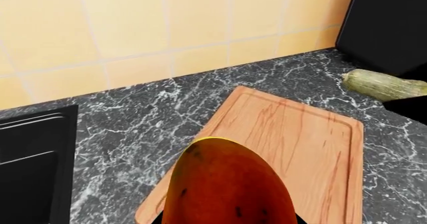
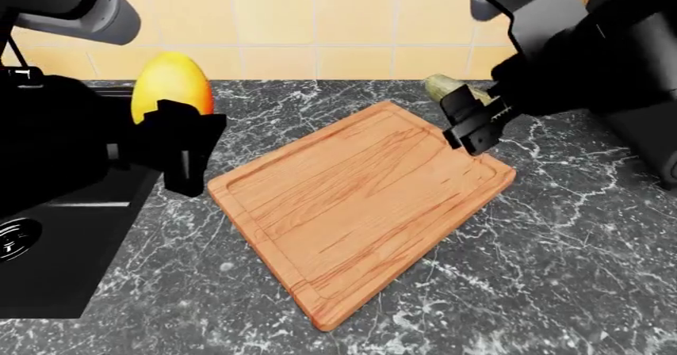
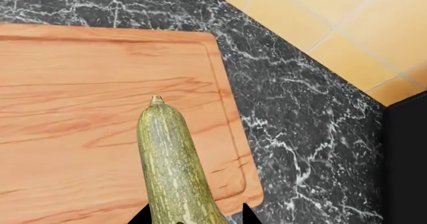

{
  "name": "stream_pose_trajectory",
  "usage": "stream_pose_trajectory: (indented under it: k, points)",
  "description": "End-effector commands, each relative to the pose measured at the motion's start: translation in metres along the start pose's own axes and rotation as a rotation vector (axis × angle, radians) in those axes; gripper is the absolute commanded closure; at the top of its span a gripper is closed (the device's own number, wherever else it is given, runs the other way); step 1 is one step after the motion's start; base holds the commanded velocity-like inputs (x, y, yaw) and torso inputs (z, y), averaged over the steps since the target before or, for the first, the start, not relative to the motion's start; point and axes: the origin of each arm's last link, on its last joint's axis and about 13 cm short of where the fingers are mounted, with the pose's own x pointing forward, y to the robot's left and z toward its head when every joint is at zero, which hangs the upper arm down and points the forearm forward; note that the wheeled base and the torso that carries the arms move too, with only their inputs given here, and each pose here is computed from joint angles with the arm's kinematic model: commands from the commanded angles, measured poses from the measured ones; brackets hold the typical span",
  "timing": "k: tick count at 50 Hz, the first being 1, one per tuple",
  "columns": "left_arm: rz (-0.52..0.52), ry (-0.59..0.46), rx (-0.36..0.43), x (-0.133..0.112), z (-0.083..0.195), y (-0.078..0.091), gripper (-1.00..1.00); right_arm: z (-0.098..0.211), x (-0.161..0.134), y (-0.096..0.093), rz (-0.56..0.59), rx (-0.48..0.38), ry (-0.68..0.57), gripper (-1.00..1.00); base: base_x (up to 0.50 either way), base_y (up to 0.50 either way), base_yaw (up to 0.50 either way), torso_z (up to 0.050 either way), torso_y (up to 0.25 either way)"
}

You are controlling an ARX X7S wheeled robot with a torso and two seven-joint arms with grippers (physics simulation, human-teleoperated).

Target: Pick up the fruits and vegetables and place them in the sink. Turn on the sink faucet to wash them. Then turn the sink off and put them in the tray.

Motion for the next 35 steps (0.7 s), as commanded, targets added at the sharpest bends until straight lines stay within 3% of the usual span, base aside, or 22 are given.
stream_pose_trajectory:
  k: [1, 35]
  points:
    - [0.003, -0.023, -0.003, -0.001, 0.004, 0.0, 1.0, 0.027, 0.029, 0.002, -0.051, -0.029, 0.059, 1.0, 0.0, 0.0, 0.0, 0.0, 0.0]
    - [-0.008, -0.015, -0.024, 0.002, -0.003, 0.005, 1.0, 0.021, 0.102, 0.003, -0.081, 0.037, 0.139, 1.0, 0.0, 0.0, 0.0, 0.001, 0.002]
